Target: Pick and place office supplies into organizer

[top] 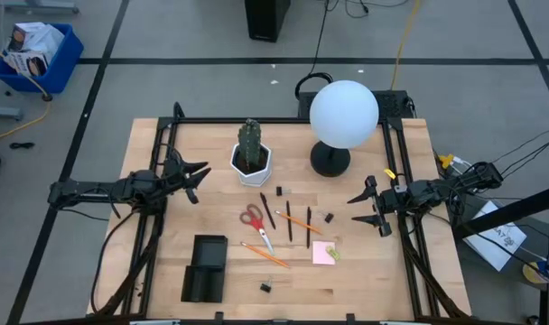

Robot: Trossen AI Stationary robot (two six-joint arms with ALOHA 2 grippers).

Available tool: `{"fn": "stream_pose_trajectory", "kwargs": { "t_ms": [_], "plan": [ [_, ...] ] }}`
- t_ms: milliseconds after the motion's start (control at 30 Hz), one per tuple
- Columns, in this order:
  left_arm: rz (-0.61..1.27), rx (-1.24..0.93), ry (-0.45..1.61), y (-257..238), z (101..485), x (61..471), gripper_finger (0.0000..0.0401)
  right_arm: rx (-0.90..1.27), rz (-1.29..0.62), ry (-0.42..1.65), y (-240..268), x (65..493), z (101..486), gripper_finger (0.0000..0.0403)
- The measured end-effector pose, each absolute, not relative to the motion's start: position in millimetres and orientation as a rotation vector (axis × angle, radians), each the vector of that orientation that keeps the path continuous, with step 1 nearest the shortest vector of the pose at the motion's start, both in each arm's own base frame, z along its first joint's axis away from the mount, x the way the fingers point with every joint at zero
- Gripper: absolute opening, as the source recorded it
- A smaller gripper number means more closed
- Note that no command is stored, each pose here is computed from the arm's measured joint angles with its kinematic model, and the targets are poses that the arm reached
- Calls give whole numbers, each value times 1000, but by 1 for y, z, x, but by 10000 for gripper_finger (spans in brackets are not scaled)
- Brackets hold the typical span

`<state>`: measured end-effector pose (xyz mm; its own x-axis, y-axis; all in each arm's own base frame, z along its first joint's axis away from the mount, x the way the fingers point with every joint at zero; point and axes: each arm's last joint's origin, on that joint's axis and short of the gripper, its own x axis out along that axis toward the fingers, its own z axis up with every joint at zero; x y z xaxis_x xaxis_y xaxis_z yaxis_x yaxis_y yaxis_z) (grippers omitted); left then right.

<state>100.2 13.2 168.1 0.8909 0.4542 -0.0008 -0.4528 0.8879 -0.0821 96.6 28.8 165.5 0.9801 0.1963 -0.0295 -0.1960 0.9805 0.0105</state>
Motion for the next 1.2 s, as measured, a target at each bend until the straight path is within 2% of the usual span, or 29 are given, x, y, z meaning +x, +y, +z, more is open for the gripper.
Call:
{"fn": "stream_pose_trajectory", "kwargs": {
  "t_ms": [867,933,1000,1200],
  "plan": [
    [471,-81,-19,13,168,100,113,10,197,23,29,97,166,233],
    [472,-81,-19,13,168,100,113,68,197,9,29,97,168,233],
    [470,-89,-42,13,170,100,113,173,199,-24,29,97,172,233],
    [459,-175,-190,13,183,99,113,265,193,-237,27,94,193,233]
  ]
}}
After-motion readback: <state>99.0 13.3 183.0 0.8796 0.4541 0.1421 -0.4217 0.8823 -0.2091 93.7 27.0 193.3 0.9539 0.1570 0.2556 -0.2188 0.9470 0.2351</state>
